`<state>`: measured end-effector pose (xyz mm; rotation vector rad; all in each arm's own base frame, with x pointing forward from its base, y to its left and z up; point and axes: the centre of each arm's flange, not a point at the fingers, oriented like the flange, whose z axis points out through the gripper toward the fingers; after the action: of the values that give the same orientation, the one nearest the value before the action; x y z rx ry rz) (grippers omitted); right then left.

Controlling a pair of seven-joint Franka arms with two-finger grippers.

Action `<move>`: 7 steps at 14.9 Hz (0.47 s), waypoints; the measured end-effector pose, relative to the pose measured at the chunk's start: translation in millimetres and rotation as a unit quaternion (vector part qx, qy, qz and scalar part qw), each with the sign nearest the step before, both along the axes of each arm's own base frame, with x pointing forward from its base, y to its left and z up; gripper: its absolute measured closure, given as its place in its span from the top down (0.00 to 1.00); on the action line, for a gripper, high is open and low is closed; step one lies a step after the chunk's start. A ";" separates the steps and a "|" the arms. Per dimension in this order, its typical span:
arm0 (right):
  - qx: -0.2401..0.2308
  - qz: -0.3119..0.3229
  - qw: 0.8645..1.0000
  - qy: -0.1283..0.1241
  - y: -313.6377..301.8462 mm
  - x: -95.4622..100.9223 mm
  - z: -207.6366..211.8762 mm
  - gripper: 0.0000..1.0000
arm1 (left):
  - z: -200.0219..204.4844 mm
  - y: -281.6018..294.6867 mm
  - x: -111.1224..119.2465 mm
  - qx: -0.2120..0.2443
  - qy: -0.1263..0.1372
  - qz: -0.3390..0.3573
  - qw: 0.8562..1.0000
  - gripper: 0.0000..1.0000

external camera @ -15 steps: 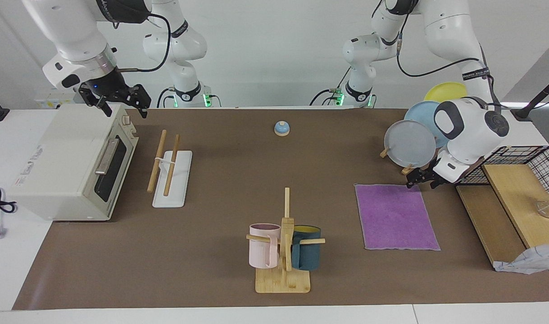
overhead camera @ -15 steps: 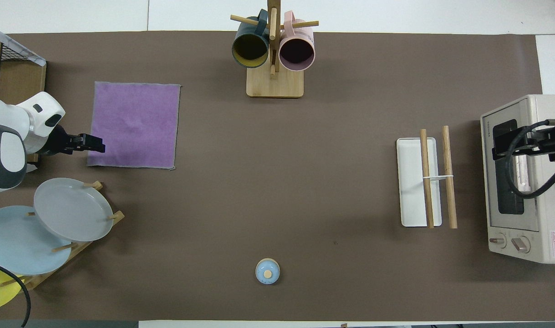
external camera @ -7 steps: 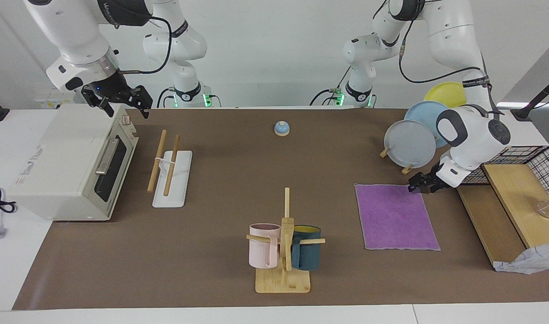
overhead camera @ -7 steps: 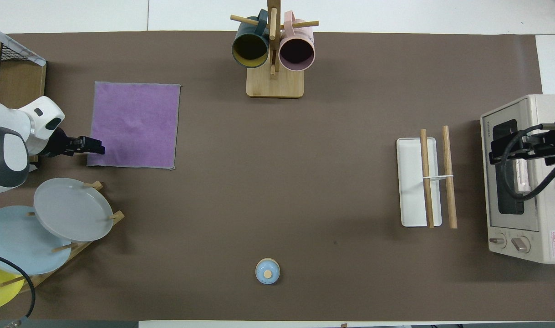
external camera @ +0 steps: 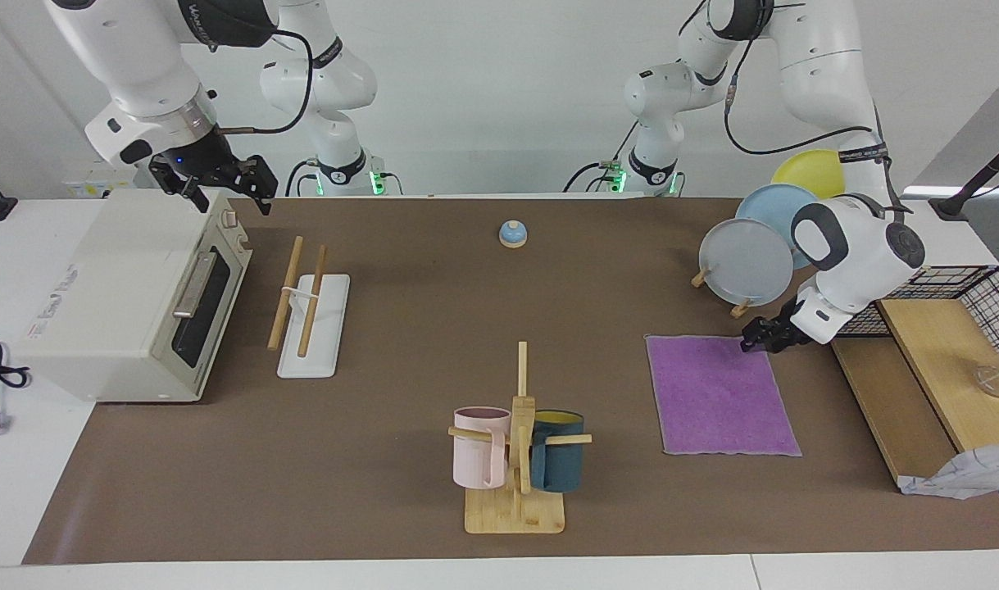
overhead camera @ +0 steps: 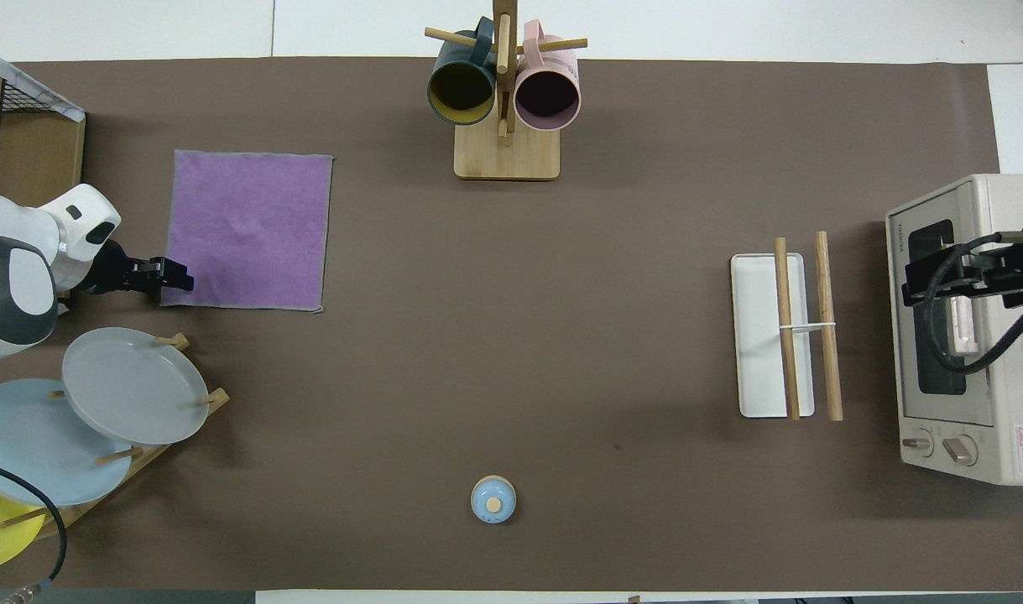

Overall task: Fold towel and hang on rack
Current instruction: 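Reach the left gripper to the purple towel's nearest edge and grasp it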

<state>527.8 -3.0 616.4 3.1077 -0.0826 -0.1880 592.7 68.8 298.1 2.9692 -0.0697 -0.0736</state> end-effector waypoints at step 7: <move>0.001 0.013 1.000 0.003 4.4 -1.2 -2.1 0.41 | -1.5 1.9 -1.4 0.000 0.001 0.002 1.000 0.56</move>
<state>526.6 1.4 614.3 3.1092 -0.0417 -0.1963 591.2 70.8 296.7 2.9698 -0.0646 -0.0752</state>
